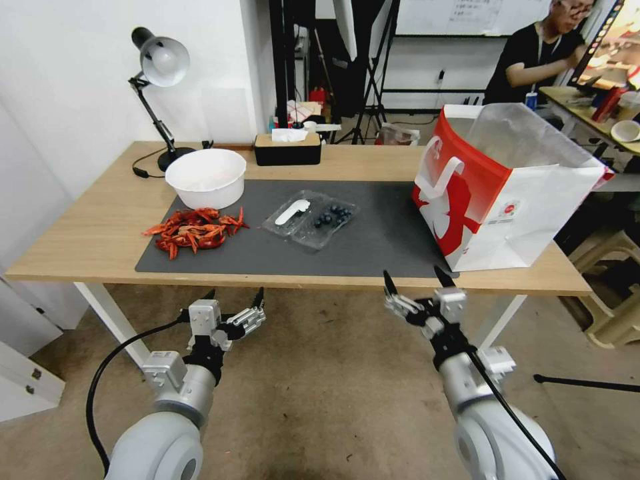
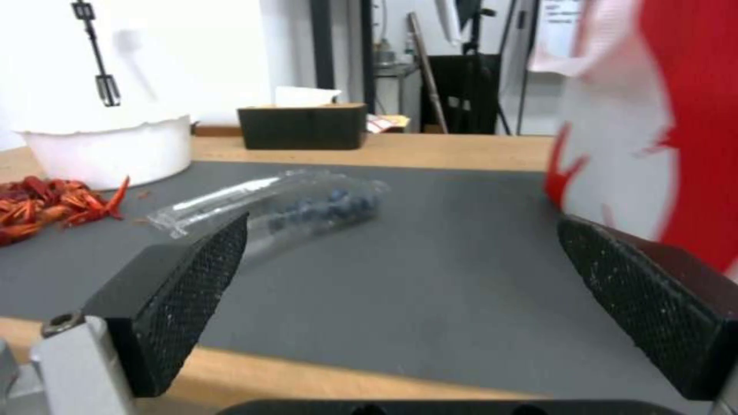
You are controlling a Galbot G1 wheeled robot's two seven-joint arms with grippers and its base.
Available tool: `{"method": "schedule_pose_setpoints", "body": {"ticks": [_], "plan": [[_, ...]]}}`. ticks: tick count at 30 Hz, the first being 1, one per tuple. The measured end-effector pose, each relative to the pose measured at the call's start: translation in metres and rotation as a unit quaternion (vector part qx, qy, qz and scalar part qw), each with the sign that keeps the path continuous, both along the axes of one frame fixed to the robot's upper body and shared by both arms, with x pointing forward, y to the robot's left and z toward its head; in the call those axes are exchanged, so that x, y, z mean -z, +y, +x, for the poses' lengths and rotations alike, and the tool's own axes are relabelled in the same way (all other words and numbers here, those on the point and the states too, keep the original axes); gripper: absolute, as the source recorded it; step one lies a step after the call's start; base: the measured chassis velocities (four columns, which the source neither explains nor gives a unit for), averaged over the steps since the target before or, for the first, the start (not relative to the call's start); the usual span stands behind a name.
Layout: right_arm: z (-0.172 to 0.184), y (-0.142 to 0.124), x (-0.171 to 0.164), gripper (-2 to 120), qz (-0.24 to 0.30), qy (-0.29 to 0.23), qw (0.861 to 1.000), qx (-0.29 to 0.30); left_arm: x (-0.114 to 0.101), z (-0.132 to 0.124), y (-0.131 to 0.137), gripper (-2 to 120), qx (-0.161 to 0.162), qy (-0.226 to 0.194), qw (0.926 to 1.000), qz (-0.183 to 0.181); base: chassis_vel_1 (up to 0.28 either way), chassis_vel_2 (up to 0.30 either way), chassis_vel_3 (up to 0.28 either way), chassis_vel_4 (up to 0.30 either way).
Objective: Close the takeout container lid, then place the container into the takeout bag.
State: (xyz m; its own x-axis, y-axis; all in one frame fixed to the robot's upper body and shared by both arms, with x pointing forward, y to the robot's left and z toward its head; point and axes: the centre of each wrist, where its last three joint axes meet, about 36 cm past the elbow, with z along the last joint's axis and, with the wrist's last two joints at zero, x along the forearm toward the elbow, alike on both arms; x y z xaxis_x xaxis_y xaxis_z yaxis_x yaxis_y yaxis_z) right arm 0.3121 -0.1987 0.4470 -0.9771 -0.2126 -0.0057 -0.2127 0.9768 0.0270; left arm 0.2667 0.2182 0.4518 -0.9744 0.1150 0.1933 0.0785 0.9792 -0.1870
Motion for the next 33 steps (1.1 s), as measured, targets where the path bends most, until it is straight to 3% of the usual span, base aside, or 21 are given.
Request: {"method": "schedule_pose_setpoints", "body": {"ticks": [6,10,16,22,33], "plan": [[0.040,0.025,-0.002,100,-0.007,-0.002,1.000,-0.020,0.003,-0.001,0.002,100,-0.006,0.004,1.0000,0.003,0.000,0.000,0.000,0.000],[0.080,0.056,-0.015,100,-0.030,0.003,1.000,-0.010,0.010,-0.001,0.004,100,-0.013,0.008,0.9999,0.006,0.000,0.000,0.000,0.000],[0.124,0.108,-0.048,100,-0.082,0.095,0.990,0.066,0.019,-0.001,0.007,100,-0.021,0.014,0.9996,0.009,0.000,0.000,0.000,0.000],[0.165,0.143,-0.061,100,-0.090,0.146,0.983,0.067,0.028,0.001,0.009,100,-0.026,0.021,0.9994,0.011,0.000,0.000,0.000,0.000],[0.178,0.167,-0.048,100,-0.099,0.185,0.975,0.078,0.029,0.000,0.009,100,-0.026,0.020,0.9994,0.010,0.000,0.000,0.000,0.000]]}}
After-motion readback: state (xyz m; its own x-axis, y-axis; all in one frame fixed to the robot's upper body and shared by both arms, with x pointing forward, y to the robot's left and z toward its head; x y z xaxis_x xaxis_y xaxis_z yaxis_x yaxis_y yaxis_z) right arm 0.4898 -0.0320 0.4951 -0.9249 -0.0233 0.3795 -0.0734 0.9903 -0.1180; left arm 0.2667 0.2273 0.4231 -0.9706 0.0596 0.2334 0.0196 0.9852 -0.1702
